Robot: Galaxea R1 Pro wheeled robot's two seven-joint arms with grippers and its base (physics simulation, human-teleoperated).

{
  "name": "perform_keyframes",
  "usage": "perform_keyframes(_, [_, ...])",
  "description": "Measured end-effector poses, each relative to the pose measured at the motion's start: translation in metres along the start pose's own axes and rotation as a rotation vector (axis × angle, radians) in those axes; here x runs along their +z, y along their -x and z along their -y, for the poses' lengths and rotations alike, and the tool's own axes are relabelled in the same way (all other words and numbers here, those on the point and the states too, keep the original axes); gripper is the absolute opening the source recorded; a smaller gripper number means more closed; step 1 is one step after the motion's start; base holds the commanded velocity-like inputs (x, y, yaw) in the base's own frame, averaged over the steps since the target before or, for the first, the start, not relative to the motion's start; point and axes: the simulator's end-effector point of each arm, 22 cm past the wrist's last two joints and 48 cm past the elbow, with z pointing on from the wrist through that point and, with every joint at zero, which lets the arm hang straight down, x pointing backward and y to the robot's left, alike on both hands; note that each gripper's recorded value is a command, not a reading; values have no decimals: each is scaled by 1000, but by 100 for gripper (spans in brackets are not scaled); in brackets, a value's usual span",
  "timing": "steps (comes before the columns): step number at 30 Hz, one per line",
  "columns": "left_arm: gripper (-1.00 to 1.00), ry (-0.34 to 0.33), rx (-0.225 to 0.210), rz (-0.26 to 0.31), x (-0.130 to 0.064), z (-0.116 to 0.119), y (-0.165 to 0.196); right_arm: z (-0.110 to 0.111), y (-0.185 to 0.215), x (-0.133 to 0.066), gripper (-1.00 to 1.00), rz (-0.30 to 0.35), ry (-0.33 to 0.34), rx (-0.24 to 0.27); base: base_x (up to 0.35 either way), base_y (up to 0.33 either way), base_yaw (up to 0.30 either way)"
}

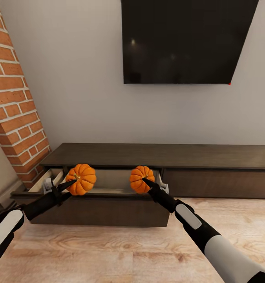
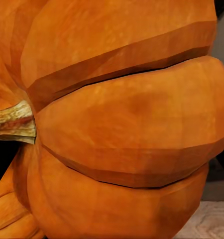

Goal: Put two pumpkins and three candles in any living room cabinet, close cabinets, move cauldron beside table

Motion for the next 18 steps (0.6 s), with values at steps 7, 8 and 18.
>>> perform_keyframes(7, [-100, -18, 17, 9, -3, 15, 4, -18, 7, -2, -100, 20, 21, -27, 0, 0, 0])
perform_keyframes(8, [-100, -21, 20, 10, -3, 18, 5, -21, 7, -3, -100, 22, 25, -30, 0, 0, 0])
perform_keyframes(18, [-100, -48, 48, 22, -8, 41, 10, -47, 13, -6, -100, 32, 55, -56, 0, 0, -1])
